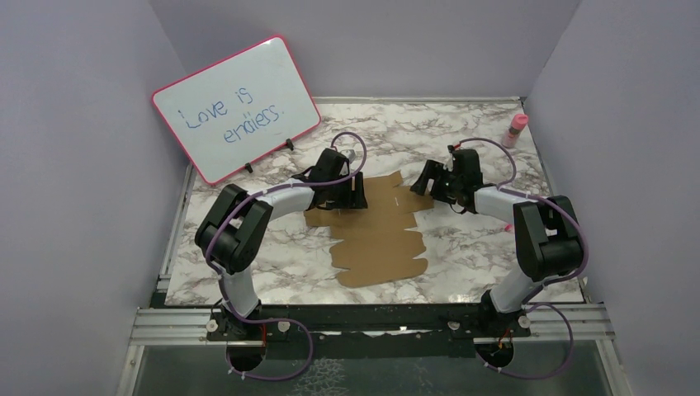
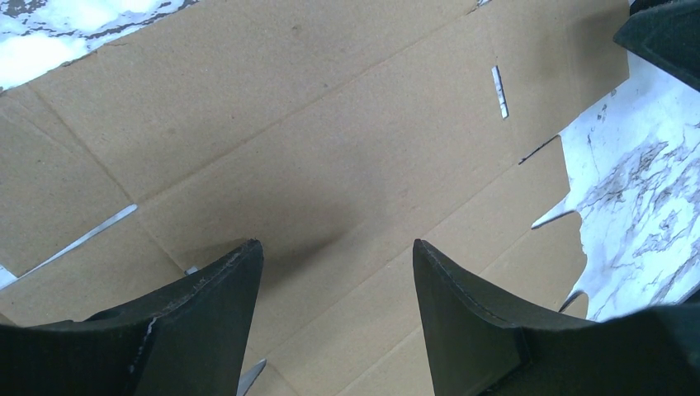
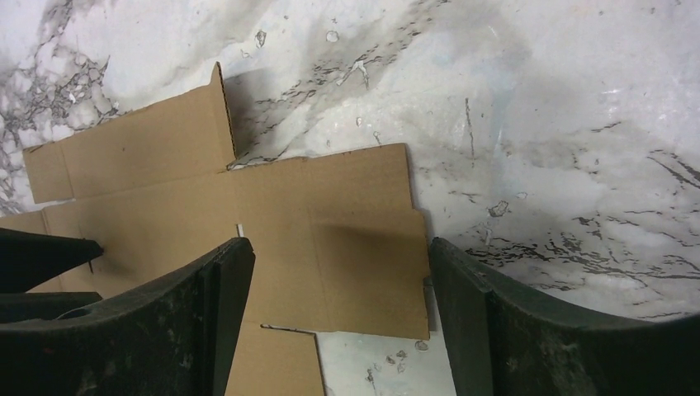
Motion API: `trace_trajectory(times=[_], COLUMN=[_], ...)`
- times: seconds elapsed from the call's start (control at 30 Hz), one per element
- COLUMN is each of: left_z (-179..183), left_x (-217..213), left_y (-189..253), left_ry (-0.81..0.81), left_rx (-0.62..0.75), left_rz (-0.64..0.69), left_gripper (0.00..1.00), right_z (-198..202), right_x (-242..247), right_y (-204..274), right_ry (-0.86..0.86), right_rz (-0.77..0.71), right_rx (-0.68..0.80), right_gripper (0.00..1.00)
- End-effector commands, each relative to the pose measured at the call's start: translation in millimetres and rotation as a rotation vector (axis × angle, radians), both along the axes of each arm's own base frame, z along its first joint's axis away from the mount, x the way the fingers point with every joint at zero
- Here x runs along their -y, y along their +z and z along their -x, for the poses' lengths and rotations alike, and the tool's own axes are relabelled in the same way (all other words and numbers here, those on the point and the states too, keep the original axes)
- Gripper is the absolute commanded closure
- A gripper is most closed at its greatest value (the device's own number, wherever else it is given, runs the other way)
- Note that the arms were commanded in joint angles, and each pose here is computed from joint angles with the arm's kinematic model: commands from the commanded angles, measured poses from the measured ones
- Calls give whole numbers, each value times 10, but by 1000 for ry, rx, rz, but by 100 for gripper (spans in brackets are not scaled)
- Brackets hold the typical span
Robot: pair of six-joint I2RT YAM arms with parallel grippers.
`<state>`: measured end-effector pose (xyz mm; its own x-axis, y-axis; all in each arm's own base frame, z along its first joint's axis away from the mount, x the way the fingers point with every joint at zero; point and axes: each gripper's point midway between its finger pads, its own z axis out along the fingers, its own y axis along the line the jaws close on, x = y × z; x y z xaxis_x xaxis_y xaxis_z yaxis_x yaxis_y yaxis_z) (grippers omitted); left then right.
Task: Fold the paper box
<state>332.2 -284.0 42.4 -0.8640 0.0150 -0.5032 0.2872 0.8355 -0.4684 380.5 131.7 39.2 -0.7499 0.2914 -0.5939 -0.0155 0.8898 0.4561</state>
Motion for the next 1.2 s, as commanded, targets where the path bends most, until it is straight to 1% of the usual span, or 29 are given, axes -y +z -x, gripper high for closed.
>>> trace_trajectory(times=[0.0,0.47,0.8,1.17], left_z=[-1,12,23,19], left_x=[55,43,41,45], left_y=[-35,-66,-96,-95], left_ry=[-23,-18,-17,-14], left_rx=[-3,-11,-17,-17], left_rz=[5,0,1,4], left_gripper=[31,31,31,31], right_z=[144,154,254,317], right_x=[-124,-339,-512,-792], right_y=[-69,543,665,811], right_ry=[49,162,249,345], right_rz=[-65,-173,-257,-296], right_rx=[-55,56,55,70], right_gripper=[18,21,24,24])
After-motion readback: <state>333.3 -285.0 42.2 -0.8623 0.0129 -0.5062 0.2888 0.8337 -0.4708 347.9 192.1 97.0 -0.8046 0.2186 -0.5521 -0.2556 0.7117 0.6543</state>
